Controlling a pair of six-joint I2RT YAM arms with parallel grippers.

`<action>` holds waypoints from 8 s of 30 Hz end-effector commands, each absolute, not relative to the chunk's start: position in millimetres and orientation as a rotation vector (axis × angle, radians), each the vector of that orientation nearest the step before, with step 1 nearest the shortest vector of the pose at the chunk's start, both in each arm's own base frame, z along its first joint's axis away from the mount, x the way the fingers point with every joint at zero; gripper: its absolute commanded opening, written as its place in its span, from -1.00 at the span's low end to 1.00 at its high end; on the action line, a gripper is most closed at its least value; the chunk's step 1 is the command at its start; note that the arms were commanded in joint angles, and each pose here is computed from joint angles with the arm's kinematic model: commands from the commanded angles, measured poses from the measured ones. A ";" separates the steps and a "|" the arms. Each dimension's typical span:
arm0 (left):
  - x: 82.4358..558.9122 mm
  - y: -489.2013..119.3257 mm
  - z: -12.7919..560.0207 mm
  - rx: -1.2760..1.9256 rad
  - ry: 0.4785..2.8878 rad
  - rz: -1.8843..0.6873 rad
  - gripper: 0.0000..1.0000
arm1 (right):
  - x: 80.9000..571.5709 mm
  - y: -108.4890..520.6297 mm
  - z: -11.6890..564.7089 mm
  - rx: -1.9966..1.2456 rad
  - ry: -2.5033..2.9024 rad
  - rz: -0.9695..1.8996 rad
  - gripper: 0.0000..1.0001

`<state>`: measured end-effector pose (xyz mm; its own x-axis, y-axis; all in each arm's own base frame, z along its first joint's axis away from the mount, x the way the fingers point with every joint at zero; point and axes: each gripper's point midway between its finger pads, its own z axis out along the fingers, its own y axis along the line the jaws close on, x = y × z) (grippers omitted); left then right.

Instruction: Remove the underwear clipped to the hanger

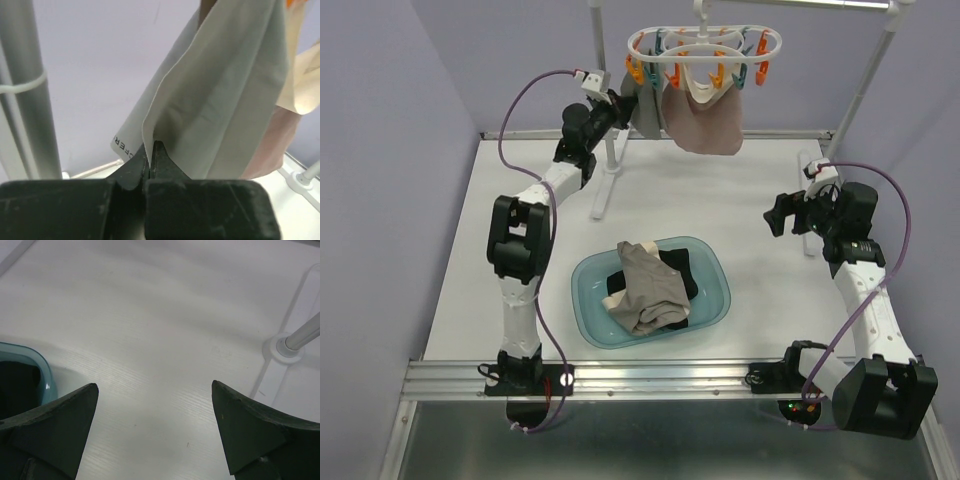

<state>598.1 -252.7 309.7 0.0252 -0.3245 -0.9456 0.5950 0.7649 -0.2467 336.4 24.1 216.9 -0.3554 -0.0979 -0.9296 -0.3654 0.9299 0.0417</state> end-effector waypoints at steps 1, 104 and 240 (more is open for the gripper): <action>553.1 -252.5 391.7 0.332 1.129 -0.767 -1.00 | 339.5 28.4 219.8 -0.357 1.894 0.299 1.00; 396.3 -258.6 385.6 0.448 1.422 -0.859 0.92 | 307.8 73.3 222.8 -0.618 1.770 0.525 1.00; 446.2 -263.4 526.9 0.292 1.176 -0.550 -1.00 | 310.8 69.5 223.6 -0.595 1.780 0.503 1.00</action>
<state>444.6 -278.2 495.3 0.2090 -0.2374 -0.9487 0.5767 0.8134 -0.0765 310.5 67.1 218.7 -0.2735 -0.1335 -0.9526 -0.6105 0.7894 0.0647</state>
